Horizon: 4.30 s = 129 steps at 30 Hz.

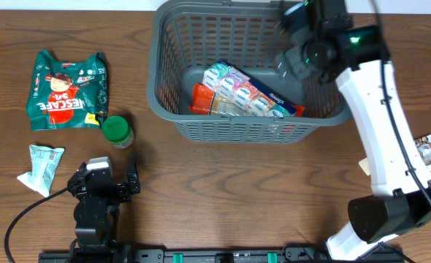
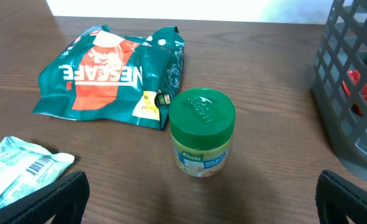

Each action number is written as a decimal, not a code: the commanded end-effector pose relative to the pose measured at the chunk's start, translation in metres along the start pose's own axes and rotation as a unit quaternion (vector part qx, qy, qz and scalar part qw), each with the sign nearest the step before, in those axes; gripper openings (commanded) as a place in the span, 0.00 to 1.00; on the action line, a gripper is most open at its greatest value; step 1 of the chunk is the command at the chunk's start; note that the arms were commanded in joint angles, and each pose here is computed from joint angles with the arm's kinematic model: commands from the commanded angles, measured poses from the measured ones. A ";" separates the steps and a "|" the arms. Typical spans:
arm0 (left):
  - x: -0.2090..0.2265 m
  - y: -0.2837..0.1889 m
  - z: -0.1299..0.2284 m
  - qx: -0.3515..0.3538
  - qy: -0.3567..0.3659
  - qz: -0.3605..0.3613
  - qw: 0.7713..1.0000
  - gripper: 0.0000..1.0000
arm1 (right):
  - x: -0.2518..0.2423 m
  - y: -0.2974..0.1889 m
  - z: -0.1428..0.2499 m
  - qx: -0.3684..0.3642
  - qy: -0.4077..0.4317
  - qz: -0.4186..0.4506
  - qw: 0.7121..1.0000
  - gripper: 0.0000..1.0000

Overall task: Pack container
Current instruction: 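Lower the tissues onto the spaghetti and release the right gripper, then move the right gripper to the dried-mushroom bag and grasp it, then lift the mushroom bag with the right gripper over the basket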

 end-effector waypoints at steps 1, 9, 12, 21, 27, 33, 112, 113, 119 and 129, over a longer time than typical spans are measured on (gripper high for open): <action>0.000 0.003 0.008 0.009 0.004 -0.002 1.000 0.98 | -0.063 -0.042 0.010 -0.026 0.290 0.195 0.937 0.99; 0.000 0.003 0.008 0.009 0.004 -0.002 1.000 0.99 | -0.124 -0.053 0.078 0.056 0.522 0.261 0.810 0.99; 0.000 0.003 0.008 0.009 0.004 -0.002 1.000 0.98 | -0.144 -0.056 0.103 0.095 0.543 0.284 0.785 0.99; 0.001 0.003 0.008 0.009 0.004 -0.002 1.000 0.99 | -0.184 -0.055 0.156 0.174 0.589 0.173 0.770 0.99; 0.000 0.003 0.008 0.009 0.004 -0.002 1.000 0.98 | -0.205 -0.069 0.186 0.168 0.654 0.188 0.713 0.99; 0.000 0.003 0.008 0.009 0.004 -0.002 1.000 0.98 | -0.211 -0.087 0.219 0.175 0.689 0.284 0.644 0.99; 0.000 0.003 0.008 0.009 0.004 -0.002 1.000 0.99 | -0.136 0.141 0.373 0.226 0.648 0.130 0.716 0.45; 0.000 0.003 0.008 0.009 0.004 -0.002 1.000 0.98 | -0.136 0.141 0.374 0.227 0.648 0.129 0.715 0.05; 0.000 0.003 0.008 0.009 0.004 -0.002 1.000 0.98 | -0.134 0.141 0.374 0.231 0.648 0.127 0.715 0.01; 0.000 0.003 0.008 0.009 0.004 -0.002 1.000 0.99 | -0.146 0.113 0.325 0.150 0.614 0.108 0.767 0.01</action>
Point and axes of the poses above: each gripper's point midway between its finger pads, its own y axis out along the fingers, its own x axis along the line the jaws close on, z = x × y, the point moved 8 cm from there along -y, back along the fingers, and after that the axes turned 5 degrees about -y, right-handed, at the moved point
